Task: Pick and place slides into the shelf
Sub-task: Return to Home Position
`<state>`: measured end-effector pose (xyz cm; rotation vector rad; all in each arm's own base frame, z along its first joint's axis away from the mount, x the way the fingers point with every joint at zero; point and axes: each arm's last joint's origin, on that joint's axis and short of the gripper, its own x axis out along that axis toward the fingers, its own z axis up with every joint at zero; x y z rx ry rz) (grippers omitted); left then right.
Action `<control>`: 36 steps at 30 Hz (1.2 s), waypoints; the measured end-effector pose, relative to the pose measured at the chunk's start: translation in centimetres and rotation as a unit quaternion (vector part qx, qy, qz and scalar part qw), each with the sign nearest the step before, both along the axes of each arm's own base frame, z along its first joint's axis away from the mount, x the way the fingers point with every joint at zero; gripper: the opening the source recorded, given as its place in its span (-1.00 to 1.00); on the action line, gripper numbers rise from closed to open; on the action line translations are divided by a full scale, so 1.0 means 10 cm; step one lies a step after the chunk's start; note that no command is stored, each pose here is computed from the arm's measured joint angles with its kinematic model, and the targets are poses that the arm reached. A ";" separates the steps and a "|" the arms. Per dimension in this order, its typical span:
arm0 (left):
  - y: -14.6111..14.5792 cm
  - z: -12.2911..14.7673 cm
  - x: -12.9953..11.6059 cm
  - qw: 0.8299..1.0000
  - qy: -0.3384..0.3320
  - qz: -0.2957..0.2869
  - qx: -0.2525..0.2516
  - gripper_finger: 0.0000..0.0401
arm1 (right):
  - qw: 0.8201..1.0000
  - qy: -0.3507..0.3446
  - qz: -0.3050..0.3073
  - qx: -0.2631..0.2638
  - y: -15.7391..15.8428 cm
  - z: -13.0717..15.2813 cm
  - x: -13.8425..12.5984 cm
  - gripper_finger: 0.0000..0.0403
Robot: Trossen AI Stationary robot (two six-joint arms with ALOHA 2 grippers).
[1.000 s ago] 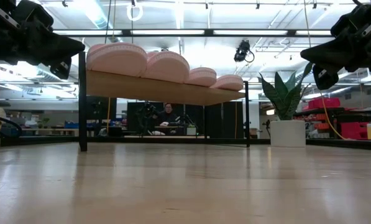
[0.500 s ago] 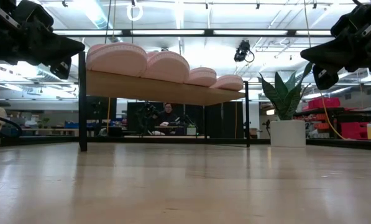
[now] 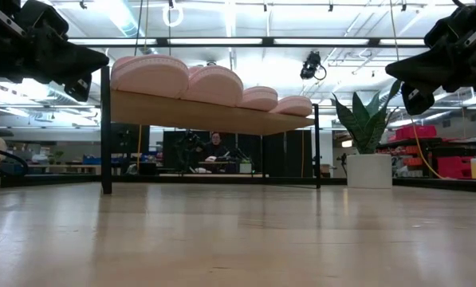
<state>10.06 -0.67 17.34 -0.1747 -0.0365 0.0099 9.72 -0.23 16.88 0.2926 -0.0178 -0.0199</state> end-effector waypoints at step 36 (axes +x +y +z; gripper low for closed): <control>0.00 0.00 0.00 1.000 0.000 0.001 0.000 -0.91 | 1.000 0.000 0.000 0.000 0.00 0.00 0.00 -0.92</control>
